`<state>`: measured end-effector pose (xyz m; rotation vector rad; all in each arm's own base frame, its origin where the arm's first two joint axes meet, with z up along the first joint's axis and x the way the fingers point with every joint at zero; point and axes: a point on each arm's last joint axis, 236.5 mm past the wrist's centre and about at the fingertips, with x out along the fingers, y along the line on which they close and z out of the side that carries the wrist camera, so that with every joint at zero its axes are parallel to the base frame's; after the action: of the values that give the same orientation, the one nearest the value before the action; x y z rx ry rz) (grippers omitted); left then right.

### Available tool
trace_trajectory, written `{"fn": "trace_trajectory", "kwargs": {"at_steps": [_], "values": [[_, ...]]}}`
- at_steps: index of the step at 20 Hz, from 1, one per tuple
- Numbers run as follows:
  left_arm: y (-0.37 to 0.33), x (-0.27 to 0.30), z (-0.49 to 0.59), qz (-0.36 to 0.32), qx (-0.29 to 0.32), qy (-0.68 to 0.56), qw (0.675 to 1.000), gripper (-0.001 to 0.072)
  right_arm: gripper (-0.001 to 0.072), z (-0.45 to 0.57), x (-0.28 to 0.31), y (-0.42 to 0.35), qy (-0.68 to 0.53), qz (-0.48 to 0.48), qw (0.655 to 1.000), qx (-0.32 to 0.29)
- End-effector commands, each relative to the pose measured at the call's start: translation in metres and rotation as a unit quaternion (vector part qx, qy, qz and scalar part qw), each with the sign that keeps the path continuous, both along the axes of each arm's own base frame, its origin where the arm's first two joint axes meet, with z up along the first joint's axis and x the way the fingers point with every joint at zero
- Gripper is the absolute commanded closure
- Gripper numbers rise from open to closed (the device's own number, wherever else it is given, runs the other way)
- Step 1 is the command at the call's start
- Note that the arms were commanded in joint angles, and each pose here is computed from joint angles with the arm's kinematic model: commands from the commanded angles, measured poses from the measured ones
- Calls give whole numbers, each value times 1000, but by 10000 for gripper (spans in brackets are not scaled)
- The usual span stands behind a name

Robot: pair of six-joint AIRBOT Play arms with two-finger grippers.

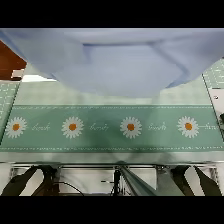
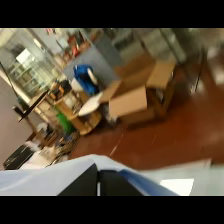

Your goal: Fold the shirts.

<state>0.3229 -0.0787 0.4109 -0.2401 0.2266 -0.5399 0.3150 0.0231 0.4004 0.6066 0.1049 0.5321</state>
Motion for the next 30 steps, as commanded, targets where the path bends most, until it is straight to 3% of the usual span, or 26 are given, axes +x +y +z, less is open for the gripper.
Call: {"fn": "trace_trajectory", "kwargs": {"at_steps": [1,6,8,14,20,23,26,30], "values": [[-10,-81,106,55,18,-156,986,687,681,96,-49,29,-79,-58,992,-82],[-5,-154,125,156,92,-178,967,687,681,144,-115,24,-92,-236,930,-267],[-5,-180,115,181,115,-155,964,687,682,131,-136,24,-52,-262,912,-311],[-12,-223,41,170,187,-9,968,688,682,64,-168,51,70,-199,920,-331],[2,-192,8,153,168,78,971,688,683,31,-172,-8,159,-229,901,-331],[16,-153,-52,110,144,186,966,688,683,-45,-130,-30,284,-170,885,-327],[35,-103,-127,92,81,297,947,690,682,-144,-71,-52,410,-106,851,-312],[39,-29,-200,36,36,363,930,689,682,-224,20,-73,472,-67,838,-265]]}}
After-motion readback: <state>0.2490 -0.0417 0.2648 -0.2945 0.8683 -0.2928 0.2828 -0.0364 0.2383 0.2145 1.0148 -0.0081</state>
